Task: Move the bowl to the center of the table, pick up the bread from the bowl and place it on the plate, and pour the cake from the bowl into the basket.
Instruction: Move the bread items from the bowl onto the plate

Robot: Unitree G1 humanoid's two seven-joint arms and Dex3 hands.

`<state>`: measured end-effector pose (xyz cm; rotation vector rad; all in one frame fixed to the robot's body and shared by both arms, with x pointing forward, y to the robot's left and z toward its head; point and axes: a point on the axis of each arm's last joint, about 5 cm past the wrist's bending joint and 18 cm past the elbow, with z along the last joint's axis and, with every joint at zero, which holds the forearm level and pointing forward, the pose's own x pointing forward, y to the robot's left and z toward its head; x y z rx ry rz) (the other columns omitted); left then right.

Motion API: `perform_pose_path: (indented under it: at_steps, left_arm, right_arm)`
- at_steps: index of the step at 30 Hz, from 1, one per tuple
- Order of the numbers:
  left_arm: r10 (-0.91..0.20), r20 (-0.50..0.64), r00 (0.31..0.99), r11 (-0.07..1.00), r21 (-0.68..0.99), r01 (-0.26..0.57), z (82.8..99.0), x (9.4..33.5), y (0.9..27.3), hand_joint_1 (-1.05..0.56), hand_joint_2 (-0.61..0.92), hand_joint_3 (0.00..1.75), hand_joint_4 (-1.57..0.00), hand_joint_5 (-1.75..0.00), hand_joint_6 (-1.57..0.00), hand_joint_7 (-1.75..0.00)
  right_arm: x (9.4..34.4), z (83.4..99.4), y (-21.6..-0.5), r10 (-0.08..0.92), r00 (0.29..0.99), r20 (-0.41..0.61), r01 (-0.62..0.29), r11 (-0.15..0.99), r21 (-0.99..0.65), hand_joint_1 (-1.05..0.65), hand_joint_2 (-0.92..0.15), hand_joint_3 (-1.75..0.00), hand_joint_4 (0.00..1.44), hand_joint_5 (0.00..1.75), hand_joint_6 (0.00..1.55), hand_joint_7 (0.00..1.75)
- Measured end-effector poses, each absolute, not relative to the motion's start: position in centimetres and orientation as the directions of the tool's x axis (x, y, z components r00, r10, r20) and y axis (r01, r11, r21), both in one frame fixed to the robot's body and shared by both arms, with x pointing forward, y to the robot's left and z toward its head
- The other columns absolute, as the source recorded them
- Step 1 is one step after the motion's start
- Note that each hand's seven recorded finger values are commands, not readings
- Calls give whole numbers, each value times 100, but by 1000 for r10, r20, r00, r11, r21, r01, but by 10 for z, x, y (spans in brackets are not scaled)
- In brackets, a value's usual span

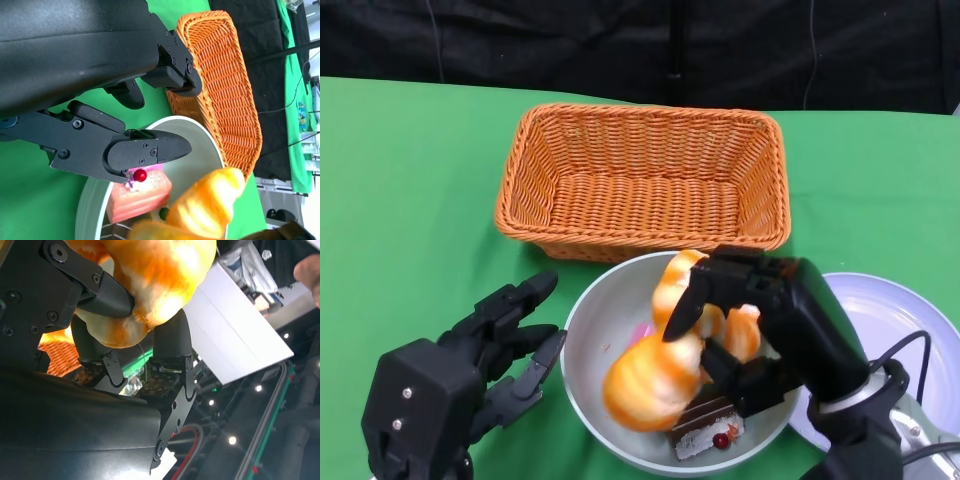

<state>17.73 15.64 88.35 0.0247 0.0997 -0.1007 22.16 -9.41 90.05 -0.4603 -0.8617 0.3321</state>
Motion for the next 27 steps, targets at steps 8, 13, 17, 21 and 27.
perform_pose_path:
  at_steps: [8,13,17,21,27]
  left_arm:
    - [-105,-105,989,994,21,108,883,177,157,-52,92,49,-15,-87,-47,-4]
    - [-105,-96,990,994,23,108,883,177,157,-51,92,49,-14,-87,-47,-4]
    - [-107,-96,990,994,23,110,883,177,157,-51,92,50,-14,-87,-47,-4]
    - [-108,-96,989,994,23,111,883,177,157,-51,92,50,-14,-87,-47,-4]
    - [-107,-97,989,994,26,110,883,177,158,-52,92,50,-14,-87,-47,-4]
  right_arm:
    - [227,916,-97,409,581,704,-68,886,-459,-18,-9,-175,102,175,88,155]
    - [227,918,-96,414,574,707,-78,887,-456,-15,-9,-175,101,175,90,153]
    - [229,930,-99,381,549,744,-73,909,-411,-13,-9,-175,101,175,91,152]
    - [231,934,-100,384,542,748,-77,909,-410,-12,-9,-175,101,175,91,152]
    - [233,951,-108,279,520,807,-41,952,-303,-7,-21,-165,105,175,91,155]
